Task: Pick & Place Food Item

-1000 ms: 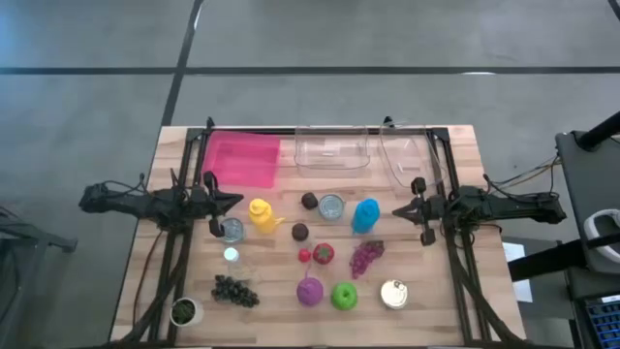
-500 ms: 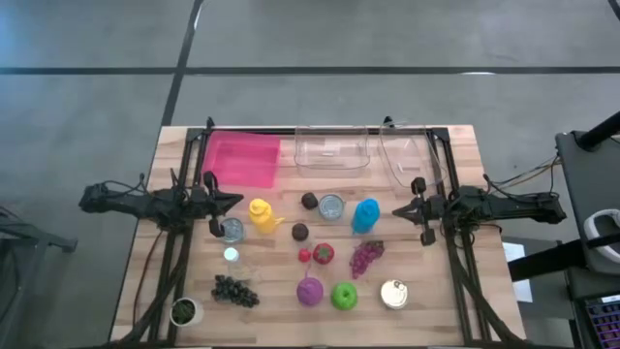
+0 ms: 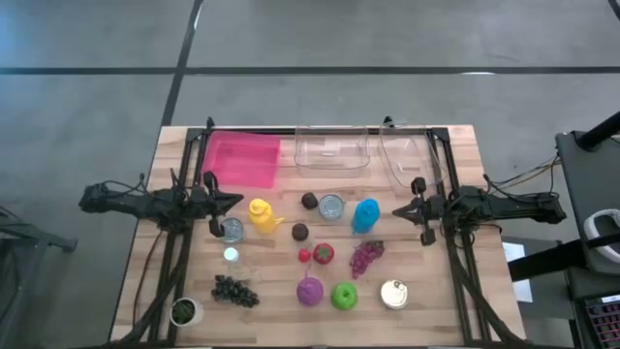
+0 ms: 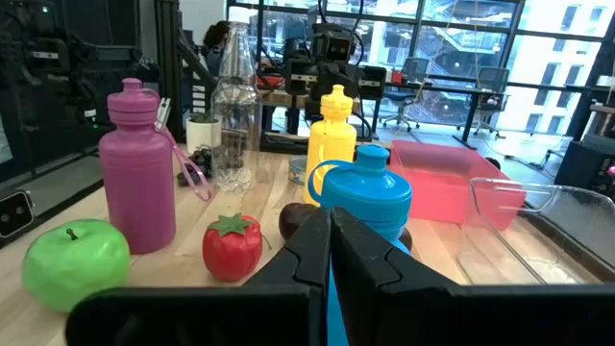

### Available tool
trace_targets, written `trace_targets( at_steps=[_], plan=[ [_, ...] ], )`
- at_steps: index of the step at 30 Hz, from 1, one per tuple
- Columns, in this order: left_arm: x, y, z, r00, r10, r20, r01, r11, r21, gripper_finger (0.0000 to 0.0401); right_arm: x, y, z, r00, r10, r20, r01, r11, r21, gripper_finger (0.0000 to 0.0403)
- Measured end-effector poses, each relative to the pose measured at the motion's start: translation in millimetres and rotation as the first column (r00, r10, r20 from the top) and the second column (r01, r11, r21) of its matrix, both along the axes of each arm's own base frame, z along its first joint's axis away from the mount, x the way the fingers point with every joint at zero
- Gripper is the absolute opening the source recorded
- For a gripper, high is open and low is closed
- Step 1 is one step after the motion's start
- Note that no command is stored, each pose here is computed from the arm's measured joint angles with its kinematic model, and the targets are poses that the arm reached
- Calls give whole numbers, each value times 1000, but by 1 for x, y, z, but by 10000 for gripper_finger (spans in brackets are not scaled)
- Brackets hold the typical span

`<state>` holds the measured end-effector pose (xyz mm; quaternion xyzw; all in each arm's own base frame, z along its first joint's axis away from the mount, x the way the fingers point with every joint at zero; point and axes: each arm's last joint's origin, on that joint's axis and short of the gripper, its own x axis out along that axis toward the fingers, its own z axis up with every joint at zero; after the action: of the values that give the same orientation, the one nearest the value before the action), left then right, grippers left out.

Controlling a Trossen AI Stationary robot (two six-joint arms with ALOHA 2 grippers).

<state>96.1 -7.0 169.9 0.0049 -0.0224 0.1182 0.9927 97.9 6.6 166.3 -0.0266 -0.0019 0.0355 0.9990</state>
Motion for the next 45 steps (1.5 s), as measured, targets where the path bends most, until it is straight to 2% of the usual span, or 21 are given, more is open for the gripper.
trace_targets(
  at_steps=[14,18,21,27,32,35,40,45],
  plan=[
    [0,0,0,1000,0,1,0,1000,0,12,0,0,0,1000,0,0,0,1000,3,8],
    [0,0,0,1000,-1,0,1,1000,0,12,0,0,0,1000,1,-3,-1,998,58,8],
    [0,0,0,1000,0,0,0,1000,0,12,0,0,3,1000,2,24,-3,998,55,8],
    [0,0,0,1000,0,1,0,1000,0,12,-2,5,14,974,177,140,-179,984,3,8],
    [0,0,0,1000,-1,0,1,1000,0,12,-6,5,31,939,182,292,-185,983,-17,8],
    [0,0,0,1000,-1,0,1,1000,0,12,-12,5,51,918,180,353,-186,982,-17,8],
    [0,0,0,1000,0,0,0,1000,0,12,-27,4,90,904,180,389,-190,982,-12,8],
    [0,0,0,1000,0,0,0,1000,0,12,-47,2,123,913,174,370,-183,983,-10,8]
  ],
)
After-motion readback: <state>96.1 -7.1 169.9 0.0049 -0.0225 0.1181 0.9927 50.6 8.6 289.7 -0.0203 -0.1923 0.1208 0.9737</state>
